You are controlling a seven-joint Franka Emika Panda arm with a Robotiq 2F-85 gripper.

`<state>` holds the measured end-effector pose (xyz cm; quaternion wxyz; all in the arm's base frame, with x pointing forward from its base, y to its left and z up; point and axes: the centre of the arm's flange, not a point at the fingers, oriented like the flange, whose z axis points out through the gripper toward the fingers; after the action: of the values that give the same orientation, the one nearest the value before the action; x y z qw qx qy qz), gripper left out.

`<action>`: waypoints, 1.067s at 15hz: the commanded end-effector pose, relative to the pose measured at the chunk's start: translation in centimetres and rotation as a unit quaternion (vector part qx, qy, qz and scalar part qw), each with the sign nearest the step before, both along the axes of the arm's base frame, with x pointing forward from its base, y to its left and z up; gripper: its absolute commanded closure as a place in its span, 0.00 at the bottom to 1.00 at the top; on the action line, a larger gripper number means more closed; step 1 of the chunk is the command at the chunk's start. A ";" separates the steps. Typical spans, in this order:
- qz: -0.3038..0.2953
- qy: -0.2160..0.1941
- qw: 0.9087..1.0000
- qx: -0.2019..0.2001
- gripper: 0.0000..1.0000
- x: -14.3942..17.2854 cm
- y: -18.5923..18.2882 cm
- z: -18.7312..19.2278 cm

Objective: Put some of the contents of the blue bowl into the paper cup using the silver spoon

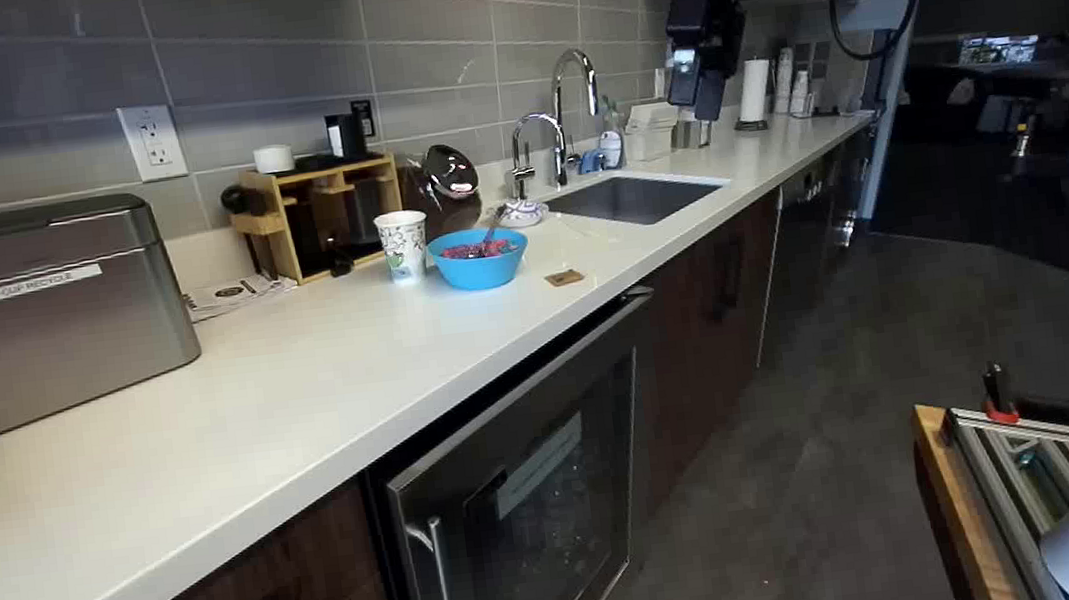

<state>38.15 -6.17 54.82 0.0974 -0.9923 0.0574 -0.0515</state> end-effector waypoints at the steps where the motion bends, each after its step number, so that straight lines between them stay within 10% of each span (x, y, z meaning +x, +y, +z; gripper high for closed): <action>1: 0.000 0.000 1.000 0.000 0.00 0.0 0.0 0.0; 9: 0.000 0.000 1.000 0.000 0.00 0.0 0.0 0.0; 16: -0.154 -0.093 0.980 0.091 0.00 11.6 -8.3 -2.8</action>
<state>43.59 -10.88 53.45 0.1459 -0.9696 0.1536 -0.1224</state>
